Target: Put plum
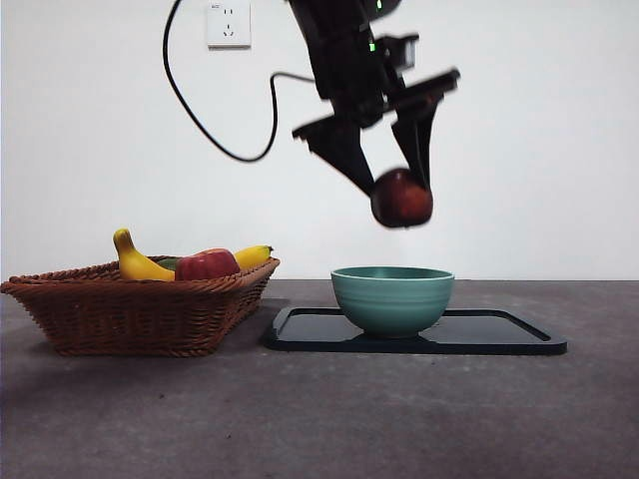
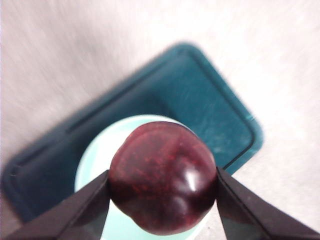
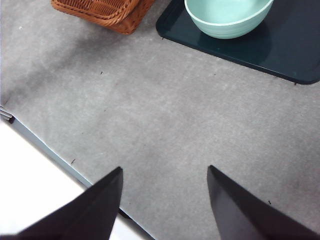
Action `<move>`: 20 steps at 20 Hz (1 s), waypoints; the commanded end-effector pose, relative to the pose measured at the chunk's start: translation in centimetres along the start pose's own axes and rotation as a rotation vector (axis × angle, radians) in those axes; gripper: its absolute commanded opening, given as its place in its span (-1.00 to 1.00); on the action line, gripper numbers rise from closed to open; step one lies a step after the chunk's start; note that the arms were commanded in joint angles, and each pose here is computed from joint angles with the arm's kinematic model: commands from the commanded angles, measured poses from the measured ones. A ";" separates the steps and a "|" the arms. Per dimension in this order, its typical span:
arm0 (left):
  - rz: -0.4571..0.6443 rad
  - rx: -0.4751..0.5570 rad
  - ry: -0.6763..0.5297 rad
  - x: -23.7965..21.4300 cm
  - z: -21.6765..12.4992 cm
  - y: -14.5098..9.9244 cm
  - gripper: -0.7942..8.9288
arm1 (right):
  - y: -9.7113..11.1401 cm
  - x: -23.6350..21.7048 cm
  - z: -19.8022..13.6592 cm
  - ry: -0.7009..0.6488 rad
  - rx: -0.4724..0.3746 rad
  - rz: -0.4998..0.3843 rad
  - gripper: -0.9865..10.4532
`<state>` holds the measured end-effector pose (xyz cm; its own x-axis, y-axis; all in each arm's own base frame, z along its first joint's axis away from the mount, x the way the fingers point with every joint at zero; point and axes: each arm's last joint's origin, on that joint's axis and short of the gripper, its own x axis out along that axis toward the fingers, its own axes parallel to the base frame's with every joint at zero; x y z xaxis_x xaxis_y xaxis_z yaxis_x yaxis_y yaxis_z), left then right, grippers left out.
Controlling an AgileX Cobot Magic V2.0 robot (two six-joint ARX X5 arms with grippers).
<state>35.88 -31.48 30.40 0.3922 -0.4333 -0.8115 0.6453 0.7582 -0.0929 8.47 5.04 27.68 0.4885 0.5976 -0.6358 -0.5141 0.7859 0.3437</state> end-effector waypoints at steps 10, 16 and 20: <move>0.158 -0.049 -0.139 -19.0 -1.8 3.2 -0.33 | 0.1 0.0 0.3 -0.024 -0.019 0.007 -0.36; 0.202 -0.111 -0.215 -26.8 -5.0 4.0 -0.33 | 0.1 0.0 0.4 -0.025 -0.034 0.008 -0.36; 0.232 -0.145 -0.215 -28.3 -6.6 4.8 -0.33 | 0.1 0.0 0.4 -0.029 -0.035 0.008 -0.36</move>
<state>23.35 -12.04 48.94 0.6488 -0.3133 -0.6935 0.4226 0.9062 -0.0140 8.58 5.09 27.82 0.4998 0.6025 -0.6222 -0.5276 0.7815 0.3330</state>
